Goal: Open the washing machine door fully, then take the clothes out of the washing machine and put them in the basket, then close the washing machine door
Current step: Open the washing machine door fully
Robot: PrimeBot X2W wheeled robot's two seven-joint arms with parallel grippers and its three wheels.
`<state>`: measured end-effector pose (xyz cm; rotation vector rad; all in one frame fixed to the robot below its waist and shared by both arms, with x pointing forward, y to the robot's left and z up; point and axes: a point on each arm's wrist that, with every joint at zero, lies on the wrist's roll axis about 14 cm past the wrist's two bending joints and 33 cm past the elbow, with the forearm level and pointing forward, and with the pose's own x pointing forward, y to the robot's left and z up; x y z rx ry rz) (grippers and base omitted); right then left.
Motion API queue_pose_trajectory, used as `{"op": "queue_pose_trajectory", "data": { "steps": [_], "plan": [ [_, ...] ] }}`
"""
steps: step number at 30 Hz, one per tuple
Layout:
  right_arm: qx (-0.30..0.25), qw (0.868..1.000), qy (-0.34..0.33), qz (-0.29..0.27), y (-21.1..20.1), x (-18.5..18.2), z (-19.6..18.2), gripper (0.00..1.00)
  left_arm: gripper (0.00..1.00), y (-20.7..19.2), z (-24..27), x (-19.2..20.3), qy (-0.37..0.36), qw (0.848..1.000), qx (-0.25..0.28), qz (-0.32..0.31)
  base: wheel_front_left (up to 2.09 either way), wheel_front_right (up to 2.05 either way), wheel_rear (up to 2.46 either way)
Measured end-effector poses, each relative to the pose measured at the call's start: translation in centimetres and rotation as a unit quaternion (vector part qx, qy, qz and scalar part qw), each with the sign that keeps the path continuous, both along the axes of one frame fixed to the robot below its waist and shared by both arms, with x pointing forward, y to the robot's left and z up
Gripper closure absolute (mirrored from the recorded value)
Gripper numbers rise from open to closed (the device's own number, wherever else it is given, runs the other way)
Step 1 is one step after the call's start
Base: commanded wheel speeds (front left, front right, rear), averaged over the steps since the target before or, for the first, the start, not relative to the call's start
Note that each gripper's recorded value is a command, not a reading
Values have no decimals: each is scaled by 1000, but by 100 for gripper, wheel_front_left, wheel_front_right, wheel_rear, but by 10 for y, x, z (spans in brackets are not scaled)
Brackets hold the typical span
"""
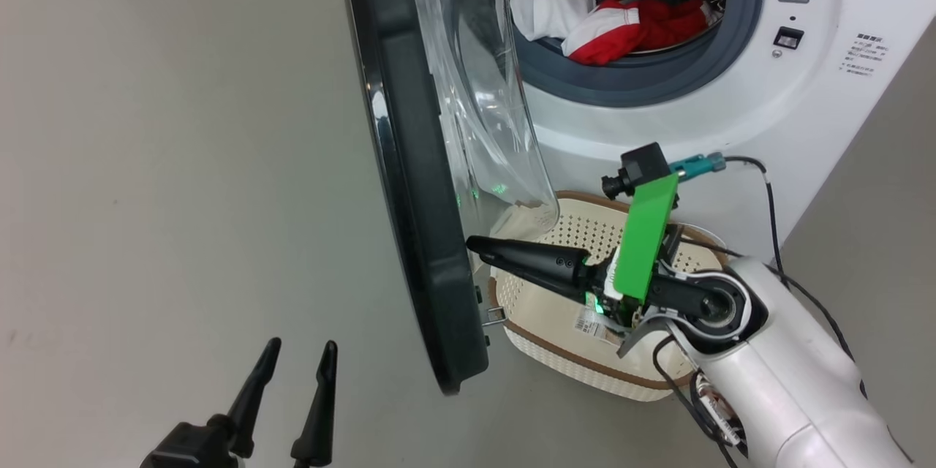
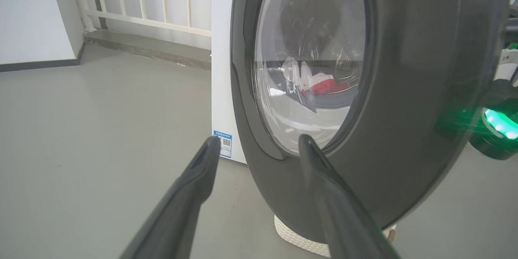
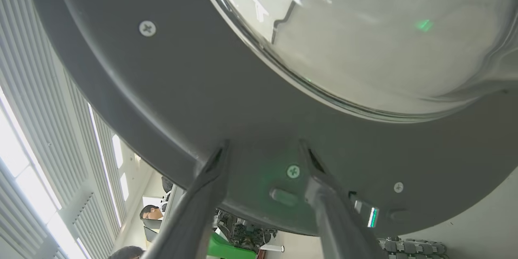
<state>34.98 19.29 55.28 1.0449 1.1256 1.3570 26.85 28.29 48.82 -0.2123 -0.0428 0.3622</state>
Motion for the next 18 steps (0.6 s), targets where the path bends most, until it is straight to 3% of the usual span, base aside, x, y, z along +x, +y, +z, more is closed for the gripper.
{"op": "queue_pose_trajectory", "data": {
  "steps": [8,18],
  "plan": [
    [-34,996,-22,-79,-25,19,-24,0,0,-8,-1,10,0,1000,-2,-18,0,0,0],
    [-87,979,-6,-184,-66,37,-70,0,0,-12,-1,18,0,1000,0,-30,0,0,0]
  ]
}}
